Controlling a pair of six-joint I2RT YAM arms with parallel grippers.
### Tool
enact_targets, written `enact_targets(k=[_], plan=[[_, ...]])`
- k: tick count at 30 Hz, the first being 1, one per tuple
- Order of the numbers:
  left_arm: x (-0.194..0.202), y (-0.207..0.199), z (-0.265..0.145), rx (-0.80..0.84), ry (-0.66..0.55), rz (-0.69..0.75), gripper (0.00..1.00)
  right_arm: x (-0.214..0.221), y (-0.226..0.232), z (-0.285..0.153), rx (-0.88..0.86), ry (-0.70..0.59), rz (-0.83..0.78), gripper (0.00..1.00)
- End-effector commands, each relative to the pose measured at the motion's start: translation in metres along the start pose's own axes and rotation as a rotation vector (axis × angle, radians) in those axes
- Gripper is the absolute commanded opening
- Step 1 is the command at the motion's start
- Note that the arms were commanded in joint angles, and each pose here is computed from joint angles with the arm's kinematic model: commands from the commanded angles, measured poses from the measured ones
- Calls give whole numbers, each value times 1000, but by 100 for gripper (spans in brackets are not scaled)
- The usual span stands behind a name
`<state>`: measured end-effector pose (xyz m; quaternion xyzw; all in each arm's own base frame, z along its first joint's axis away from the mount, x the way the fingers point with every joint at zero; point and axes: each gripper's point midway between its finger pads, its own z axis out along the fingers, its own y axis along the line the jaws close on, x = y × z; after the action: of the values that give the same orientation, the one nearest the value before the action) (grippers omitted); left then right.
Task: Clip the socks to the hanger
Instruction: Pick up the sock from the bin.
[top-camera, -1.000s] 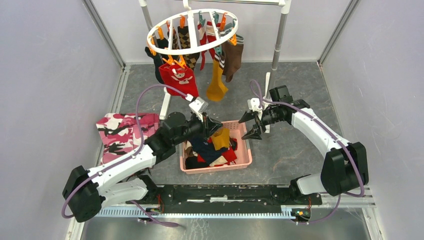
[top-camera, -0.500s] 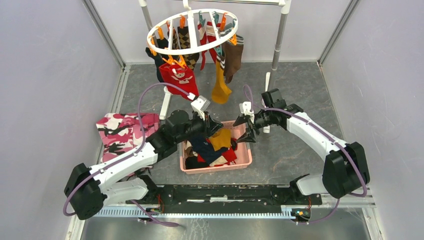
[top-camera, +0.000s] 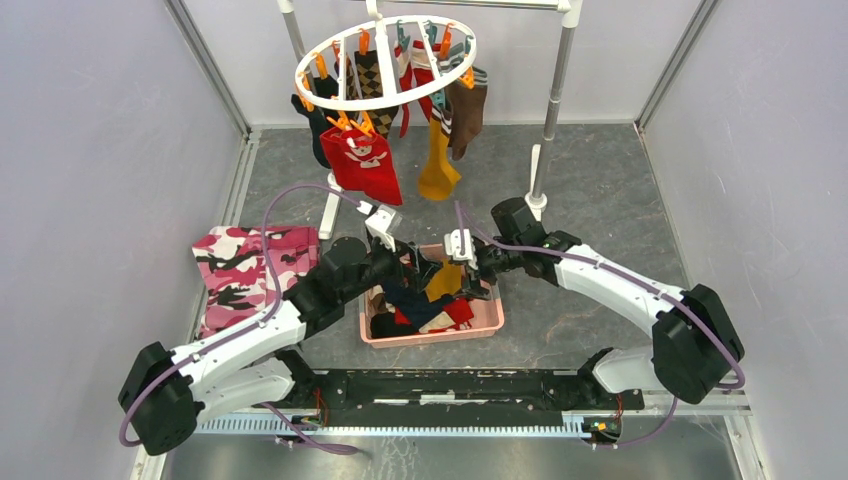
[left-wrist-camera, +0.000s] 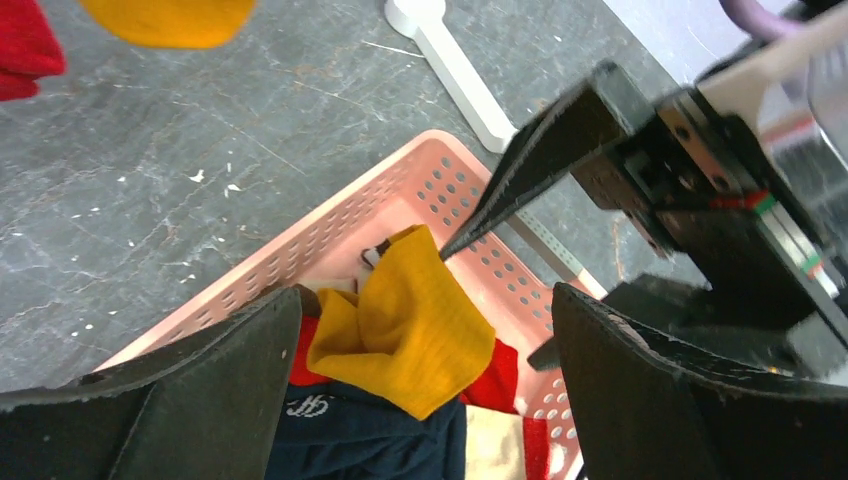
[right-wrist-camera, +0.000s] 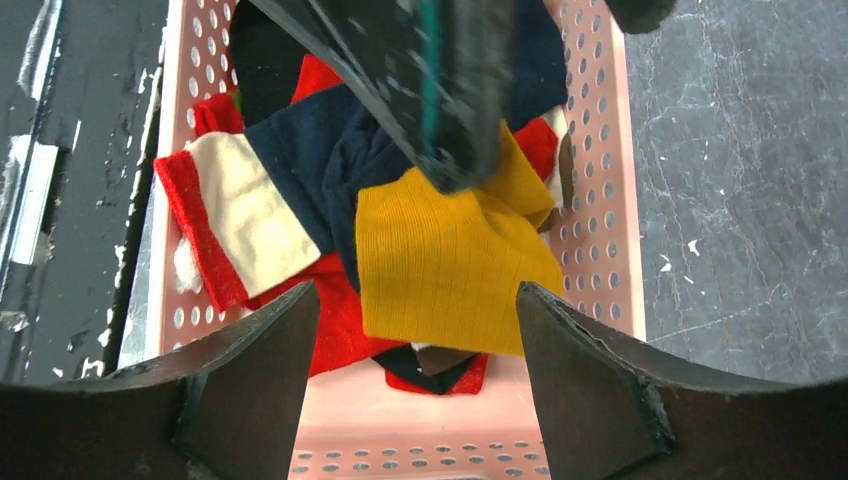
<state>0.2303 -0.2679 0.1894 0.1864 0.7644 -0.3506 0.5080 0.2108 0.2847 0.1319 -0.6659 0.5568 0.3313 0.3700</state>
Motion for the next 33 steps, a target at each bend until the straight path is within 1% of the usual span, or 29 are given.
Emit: enact_targets(k=[1, 3, 5, 7, 8, 10, 12, 14, 16, 19, 26, 29, 31, 32, 33], plan=[[-25, 15, -1, -90, -119, -14, 100, -6, -16, 10, 114, 56, -54, 78], [-25, 23, -5, -135, -135, -39, 100, -4, -20, 13, 146, 92, -70, 76], [-21, 25, -7, -141, -122, -37, 100, -2, -23, 13, 169, 105, -65, 73], [-14, 25, -9, -142, -95, -32, 100, -2, -22, 15, 164, 104, -52, 64], [-11, 27, -9, -146, -84, -33, 100, -1, -20, 17, 154, 103, -44, 60], [-6, 29, -9, -158, -64, -36, 100, 1, -17, 21, 127, 105, -28, 51], [-2, 32, -9, -173, -49, -47, 100, 1, -16, 23, 103, 112, -14, 39], [2, 34, -8, -186, -36, -55, 100, 0, -15, 24, 85, 112, -5, 23], [2, 35, -8, -193, -31, -63, 100, -4, -13, 24, 72, 99, -4, 12], [2, 36, -9, -199, -34, -69, 100, -12, -11, 20, 52, 60, 11, 0], [0, 24, -4, -139, -64, -134, 100, -34, -12, -3, 0, -76, 57, 0], [5, 10, 0, -53, -34, -121, 100, -40, -13, -14, -12, -120, 68, 0], [11, -2, 2, 17, 8, -96, 100, -40, -11, -17, -33, -119, 40, 0], [14, -5, 3, 37, 27, -79, 100, -38, -9, -17, -47, -111, 40, 1], [19, -6, 3, 52, 51, -62, 100, -38, -8, -17, -58, -111, 36, 5]])
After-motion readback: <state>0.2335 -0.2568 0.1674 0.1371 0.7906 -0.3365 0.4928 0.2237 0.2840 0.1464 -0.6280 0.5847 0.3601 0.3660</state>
